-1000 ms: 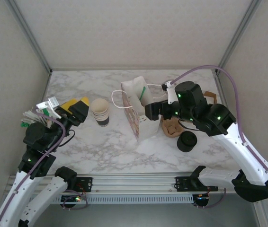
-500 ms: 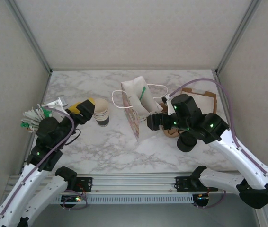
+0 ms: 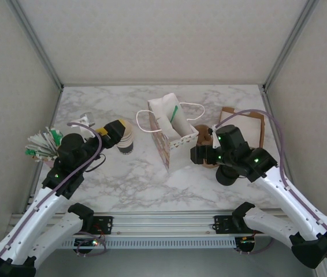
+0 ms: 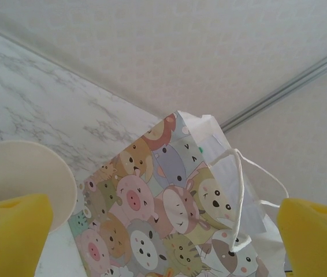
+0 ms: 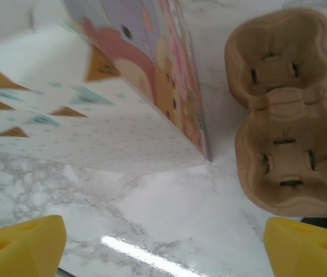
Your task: Pack the takeout coffee
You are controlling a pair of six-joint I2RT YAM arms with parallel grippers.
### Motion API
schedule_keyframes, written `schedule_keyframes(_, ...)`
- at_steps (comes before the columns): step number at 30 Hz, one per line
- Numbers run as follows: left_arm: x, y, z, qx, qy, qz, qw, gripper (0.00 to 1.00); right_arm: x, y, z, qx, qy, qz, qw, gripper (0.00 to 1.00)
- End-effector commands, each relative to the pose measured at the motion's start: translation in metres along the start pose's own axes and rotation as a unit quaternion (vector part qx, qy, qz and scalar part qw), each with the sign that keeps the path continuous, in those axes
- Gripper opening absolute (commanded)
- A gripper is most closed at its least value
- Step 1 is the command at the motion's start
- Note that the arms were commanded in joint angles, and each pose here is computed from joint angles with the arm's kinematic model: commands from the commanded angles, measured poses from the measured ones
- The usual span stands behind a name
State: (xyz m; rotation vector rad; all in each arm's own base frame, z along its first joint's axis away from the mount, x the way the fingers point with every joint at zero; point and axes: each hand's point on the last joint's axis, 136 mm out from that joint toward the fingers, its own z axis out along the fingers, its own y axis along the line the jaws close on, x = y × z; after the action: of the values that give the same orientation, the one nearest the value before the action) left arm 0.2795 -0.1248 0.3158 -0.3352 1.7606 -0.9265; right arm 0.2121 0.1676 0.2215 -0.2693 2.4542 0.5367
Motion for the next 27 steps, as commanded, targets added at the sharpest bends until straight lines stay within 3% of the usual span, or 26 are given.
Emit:
schedule_keyframes(1,0.006,-0.002,0.004,0.011,0.007,-0.004,1.000,0.99,-0.002,-0.014,0.006,0.020,-0.013,0.022,0.999,0.84)
schedule_keyframes(6,0.011,0.008,0.008,-0.016,0.017,-0.001,1.000,0.96,0.004,-0.038,0.022,0.040,0.002,0.073,0.997,0.70)
schedule_keyframes(14,0.023,0.022,0.017,-0.043,0.039,0.001,0.998,0.93,0.002,-0.056,0.042,0.018,0.009,0.130,0.991,0.55)
schedule_keyframes(27,0.030,0.027,0.023,-0.053,0.052,0.005,0.997,0.91,-0.006,-0.057,0.077,-0.021,0.035,0.168,0.985,0.49)
